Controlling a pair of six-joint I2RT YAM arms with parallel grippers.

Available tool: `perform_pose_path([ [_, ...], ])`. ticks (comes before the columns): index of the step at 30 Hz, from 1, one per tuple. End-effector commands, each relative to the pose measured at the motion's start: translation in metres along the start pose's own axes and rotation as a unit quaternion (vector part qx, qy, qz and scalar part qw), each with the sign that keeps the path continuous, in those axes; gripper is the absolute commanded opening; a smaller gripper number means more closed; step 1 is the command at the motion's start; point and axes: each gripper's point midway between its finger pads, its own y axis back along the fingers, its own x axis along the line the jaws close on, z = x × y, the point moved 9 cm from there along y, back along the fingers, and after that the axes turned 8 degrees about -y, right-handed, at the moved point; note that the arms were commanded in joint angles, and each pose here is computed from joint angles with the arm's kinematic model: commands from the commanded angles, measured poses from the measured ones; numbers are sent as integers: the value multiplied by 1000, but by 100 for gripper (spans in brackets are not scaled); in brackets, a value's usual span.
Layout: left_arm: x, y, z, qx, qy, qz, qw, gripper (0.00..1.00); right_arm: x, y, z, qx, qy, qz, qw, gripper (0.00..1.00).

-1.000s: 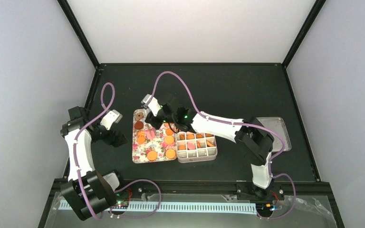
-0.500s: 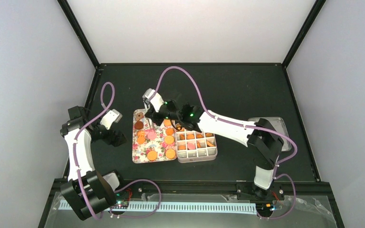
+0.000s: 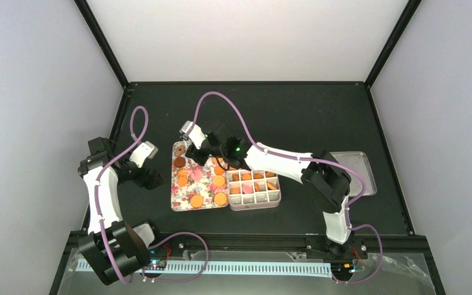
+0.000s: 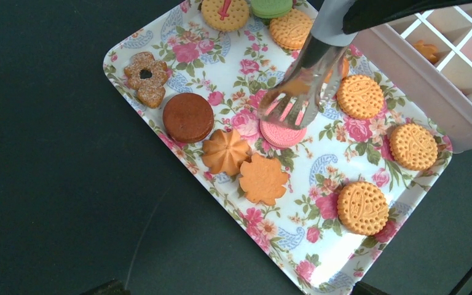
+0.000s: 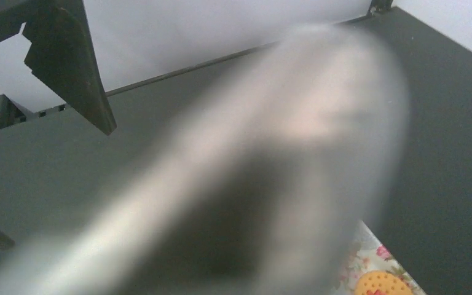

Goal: Pack the cookies

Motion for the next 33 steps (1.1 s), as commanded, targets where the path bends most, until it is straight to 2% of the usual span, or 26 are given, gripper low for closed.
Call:
perform_pose_path([
  [1, 0, 10, 10, -15, -17, 7, 1000, 97, 3, -1, 17, -32, 14, 2, 999, 32],
  [16, -5, 15, 12, -18, -36, -3, 999, 97, -1, -15, -8, -9, 14, 8, 1000, 41],
  [24, -11, 14, 12, -33, -46, -11, 998, 97, -1, -18, -24, 9, 0, 24, 1000, 41],
  [33, -12, 15, 12, -29, -49, -10, 998, 96, 0, -16, -24, 6, -5, 25, 1000, 31],
])
